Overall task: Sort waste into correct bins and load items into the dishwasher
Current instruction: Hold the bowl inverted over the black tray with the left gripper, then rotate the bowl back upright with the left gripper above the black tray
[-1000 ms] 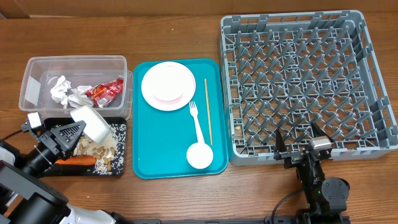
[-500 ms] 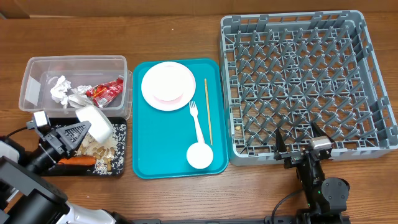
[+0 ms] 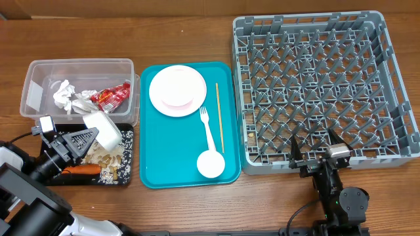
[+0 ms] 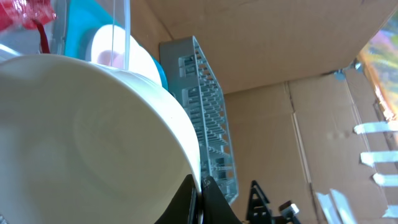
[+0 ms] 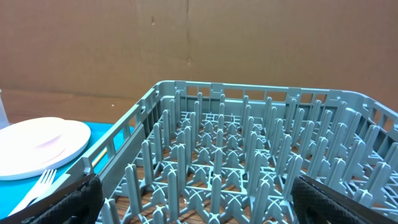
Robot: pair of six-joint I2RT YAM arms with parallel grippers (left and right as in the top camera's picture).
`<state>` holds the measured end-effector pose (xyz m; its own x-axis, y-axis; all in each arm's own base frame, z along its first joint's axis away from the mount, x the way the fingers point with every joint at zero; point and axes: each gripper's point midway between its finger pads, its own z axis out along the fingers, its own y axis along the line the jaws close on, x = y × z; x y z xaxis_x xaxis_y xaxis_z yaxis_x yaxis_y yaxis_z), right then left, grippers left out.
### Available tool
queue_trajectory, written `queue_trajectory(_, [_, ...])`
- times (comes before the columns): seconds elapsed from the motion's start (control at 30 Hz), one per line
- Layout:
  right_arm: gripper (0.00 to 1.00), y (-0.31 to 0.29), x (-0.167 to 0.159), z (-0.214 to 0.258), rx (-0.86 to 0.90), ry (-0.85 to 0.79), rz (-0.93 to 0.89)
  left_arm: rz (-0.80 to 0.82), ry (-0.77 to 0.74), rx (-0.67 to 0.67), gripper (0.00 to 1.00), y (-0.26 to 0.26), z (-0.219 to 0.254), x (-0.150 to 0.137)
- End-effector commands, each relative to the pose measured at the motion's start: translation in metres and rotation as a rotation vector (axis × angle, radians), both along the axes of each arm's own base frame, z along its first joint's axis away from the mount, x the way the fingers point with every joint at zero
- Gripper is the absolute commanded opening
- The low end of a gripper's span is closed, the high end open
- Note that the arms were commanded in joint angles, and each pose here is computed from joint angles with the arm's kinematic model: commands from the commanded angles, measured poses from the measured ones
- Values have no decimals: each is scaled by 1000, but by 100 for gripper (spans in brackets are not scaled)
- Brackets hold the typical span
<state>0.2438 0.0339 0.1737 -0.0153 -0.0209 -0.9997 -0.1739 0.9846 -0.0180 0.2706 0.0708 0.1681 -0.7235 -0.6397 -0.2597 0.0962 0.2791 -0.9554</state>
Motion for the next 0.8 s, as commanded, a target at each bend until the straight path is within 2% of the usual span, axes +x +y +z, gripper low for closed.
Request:
queue_trajectory(0.0, [100,1,0,-3,-4,-1,4,-8,-24,12,9,-2,-3,4])
queue_trajectory(0.13, [100,1,0,-3,-4,-1,4,-13,10,12,11,-1,-10,5])
queue_trajectory(0.27, [100,1,0,-3,-4,-1,4,-24,30,4,17,-4,-10,2])
queue_trajectory(0.33, [100,1,0,-3,-4,-1,4,-31,47,-5,4,-5,-10,0])
queue_trajectory(0.53, [100,1,0,-2,-4,-2,4,-36,69,-38,4,-9,-5,-3])
queue_trajectory(0.77, [100,1,0,-3,-4,-1,4,-28,-15,-11,4,-12,12,-3])
